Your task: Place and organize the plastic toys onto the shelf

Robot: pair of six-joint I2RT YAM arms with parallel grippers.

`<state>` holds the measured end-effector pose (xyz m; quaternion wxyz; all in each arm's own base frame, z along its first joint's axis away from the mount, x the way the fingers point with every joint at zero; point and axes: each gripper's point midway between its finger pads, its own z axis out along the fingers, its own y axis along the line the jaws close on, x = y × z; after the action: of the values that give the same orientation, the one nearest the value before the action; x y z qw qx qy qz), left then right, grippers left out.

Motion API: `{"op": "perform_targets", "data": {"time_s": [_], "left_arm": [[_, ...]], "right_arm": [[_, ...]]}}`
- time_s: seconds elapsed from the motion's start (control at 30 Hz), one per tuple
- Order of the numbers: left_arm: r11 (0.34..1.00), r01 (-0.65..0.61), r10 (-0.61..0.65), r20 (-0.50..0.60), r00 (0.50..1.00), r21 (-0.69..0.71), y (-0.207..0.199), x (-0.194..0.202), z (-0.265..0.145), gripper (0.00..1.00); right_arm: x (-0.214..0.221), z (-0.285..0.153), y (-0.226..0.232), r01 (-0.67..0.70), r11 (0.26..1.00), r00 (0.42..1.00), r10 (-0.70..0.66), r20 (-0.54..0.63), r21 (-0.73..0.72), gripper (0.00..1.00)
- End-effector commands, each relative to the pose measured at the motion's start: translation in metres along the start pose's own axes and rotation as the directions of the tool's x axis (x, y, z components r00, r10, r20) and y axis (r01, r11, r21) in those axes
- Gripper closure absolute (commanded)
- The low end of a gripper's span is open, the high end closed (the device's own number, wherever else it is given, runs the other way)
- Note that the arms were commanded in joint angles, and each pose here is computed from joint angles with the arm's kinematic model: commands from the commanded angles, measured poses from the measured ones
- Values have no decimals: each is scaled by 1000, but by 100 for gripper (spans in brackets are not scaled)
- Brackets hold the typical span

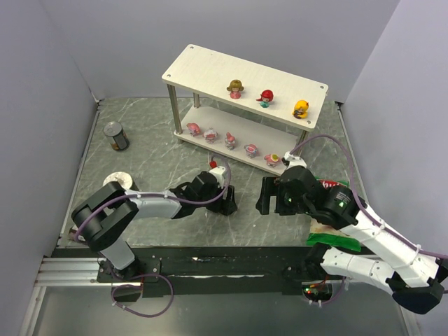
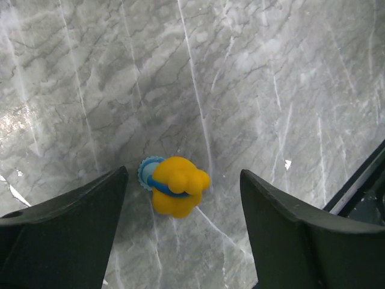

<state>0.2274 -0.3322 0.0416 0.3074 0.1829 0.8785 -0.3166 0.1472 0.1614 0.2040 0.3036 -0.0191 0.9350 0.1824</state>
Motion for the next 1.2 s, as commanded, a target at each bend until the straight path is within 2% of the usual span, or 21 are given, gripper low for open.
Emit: {"op": "perform_targets", "data": {"time_s": [0.0, 0.27, 0.53, 0.63, 0.77, 1.17], "left_arm": [[1000, -17, 16, 56, 998, 18, -10, -19, 8, 22], [1000, -12, 13, 50, 999, -19, -2, -18, 10, 32], [999, -6, 8, 44, 999, -43, 2, -17, 12, 60], [998, -6, 9, 52, 999, -56, 4, -18, 10, 74], [997, 8, -3, 66, 998, -72, 3, -26, 7, 97], [973, 34, -20, 65, 998, -228, -3, -77, -26, 99]], "right_arm": [[-16, -14, 2, -10, 1000, 998, 11, 54, -11, 3], [-15, -13, 1, -9, 1000, 999, 10, 53, -13, 3], [-17, -13, 0, -7, 1000, 998, 7, 60, -8, 4], [-17, -13, -1, -14, 1000, 998, 14, 62, -6, 4], [-18, -14, -1, -26, 1000, 997, 26, 71, -9, 4], [-27, -18, -1, -52, 999, 992, 53, 113, -10, 4]]}}
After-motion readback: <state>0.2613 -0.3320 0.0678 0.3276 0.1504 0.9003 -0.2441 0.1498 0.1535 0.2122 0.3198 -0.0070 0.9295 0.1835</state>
